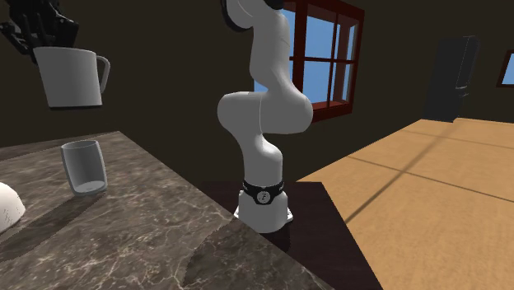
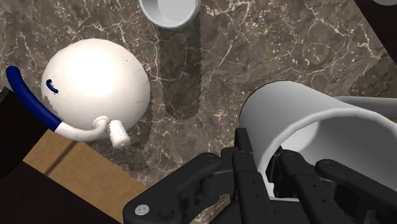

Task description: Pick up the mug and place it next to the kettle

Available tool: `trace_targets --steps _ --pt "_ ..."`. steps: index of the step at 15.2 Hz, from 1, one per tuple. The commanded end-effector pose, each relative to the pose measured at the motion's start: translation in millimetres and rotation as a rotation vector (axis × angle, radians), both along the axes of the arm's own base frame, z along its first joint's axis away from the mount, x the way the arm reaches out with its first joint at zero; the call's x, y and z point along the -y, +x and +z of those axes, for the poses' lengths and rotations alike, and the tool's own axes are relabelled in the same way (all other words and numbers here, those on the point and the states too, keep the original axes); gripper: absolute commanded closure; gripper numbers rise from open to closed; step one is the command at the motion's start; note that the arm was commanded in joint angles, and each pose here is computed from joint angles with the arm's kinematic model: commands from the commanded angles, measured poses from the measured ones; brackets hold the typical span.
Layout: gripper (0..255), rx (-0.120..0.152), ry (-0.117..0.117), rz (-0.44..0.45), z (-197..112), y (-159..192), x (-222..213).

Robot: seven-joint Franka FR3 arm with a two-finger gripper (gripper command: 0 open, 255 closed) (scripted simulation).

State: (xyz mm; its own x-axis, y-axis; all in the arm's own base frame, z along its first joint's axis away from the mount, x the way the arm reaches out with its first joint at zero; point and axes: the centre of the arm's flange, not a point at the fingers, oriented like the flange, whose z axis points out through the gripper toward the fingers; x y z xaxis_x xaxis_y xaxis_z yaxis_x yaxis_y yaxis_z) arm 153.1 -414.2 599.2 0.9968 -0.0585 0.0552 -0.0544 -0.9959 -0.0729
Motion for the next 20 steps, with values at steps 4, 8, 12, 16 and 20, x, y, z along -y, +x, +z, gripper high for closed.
trace_targets --steps 4,8,12,16,20 --pt "255 0.0 -0.001 0.001 -20 -3 10" --pt "255 0.0 -0.001 0.001 -41 -3 10" --pt "255 0.0 -0.001 0.001 -62 -3 10" --pt "255 0.0 -0.001 0.001 -83 -3 10" --pt "255 0.0 -0.001 0.001 -104 -3 10"
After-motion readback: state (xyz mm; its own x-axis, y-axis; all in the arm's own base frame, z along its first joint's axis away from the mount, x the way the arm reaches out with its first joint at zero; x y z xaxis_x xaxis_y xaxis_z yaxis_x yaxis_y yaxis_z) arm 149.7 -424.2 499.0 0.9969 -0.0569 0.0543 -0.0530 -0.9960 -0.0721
